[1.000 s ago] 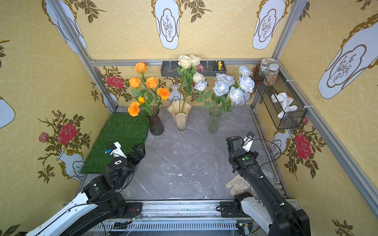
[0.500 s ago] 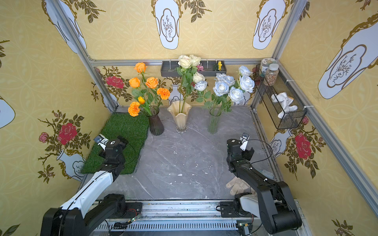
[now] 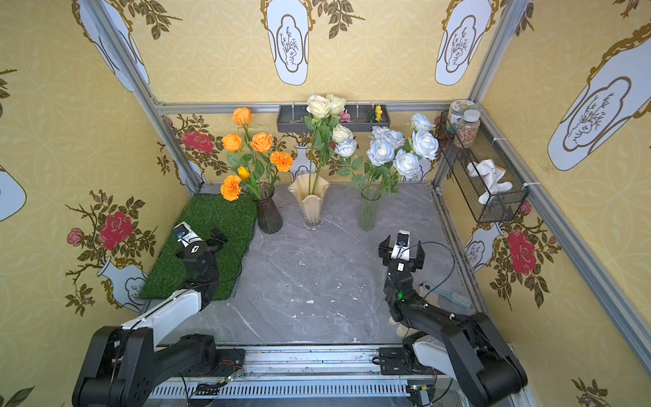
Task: Arrange the flowers in different vases according to their colors
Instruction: Reset both arms
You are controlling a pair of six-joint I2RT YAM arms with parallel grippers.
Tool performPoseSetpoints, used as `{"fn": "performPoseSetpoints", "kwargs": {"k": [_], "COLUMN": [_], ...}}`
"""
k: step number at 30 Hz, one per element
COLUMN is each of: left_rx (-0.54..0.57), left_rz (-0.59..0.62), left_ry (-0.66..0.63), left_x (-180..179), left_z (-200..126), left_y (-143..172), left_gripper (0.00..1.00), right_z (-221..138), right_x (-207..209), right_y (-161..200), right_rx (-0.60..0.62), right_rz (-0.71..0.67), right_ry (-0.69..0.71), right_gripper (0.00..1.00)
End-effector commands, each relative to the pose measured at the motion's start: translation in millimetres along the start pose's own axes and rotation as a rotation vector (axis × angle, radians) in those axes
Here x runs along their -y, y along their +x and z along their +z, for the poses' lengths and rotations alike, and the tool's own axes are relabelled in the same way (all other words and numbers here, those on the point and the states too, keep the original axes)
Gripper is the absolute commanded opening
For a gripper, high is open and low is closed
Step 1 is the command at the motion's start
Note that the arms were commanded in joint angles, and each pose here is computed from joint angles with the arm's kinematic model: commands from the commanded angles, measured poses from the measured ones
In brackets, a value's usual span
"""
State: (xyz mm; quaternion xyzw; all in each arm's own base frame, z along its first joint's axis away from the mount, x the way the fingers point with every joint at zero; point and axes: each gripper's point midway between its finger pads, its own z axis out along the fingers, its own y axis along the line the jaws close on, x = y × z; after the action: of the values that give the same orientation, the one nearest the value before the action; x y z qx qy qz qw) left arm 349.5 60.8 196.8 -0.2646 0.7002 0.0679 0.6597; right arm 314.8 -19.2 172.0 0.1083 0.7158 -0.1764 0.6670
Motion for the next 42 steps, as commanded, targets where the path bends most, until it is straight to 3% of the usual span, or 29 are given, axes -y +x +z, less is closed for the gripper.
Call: {"fn": "performPoseSetpoints", "kwargs": {"k": [1,3,8,10,14,20,21,25,28,32,42], "left_rx": [-0.053,-0.020,-0.011,-0.043,-0.062,-0.138,-0.148,-0.163,-0.195,-0.149,-0.148], "left_rz": [0.063,0.085,0.124,0.143,0.223,0.332,0.326,0.179,0.138,0.151,0.144], "left_ry": [-0.009,0.008,0.108,0.104,0.104,0.161,0.190,0.064,0.111,0.117,0.114], "left_x": [-3,0,15,11,9,22,25,-13,-17,-16,-17], "left_z": [-9,-16,-27,-32,-44,-24,-20,-4,-5,-4,-6], "left_y": [16,15,19,25,39,80,84,78,89,89,88], "left_gripper": [1.00,1.00,1.00,1.00,1.00,1.00,1.00,1.00,1.00,1.00,1.00], "right_z": [-2,-2,9,6,4,-1,-3,3,7,21,24], "right_x": [18,21,-4,-26,-29,-32,-33,-40,-41,-34,-32], "right_y": [34,44,58,57,57,59,60,72,73,78,79], "right_rx": [-0.122,-0.127,-0.107,-0.092,-0.087,-0.077,-0.069,-0.103,-0.119,-0.190,-0.202], "right_rz": [0.055,0.086,-0.004,-0.114,-0.109,-0.103,-0.099,-0.083,-0.086,-0.064,-0.056], "right_ry": [0.004,-0.012,-0.086,-0.124,-0.146,-0.189,-0.206,-0.277,-0.270,-0.218,-0.202], "right_gripper": [0.97,0.97,0.97,0.97,0.97,0.97,0.97,0.97,0.97,0.97,0.97]}}
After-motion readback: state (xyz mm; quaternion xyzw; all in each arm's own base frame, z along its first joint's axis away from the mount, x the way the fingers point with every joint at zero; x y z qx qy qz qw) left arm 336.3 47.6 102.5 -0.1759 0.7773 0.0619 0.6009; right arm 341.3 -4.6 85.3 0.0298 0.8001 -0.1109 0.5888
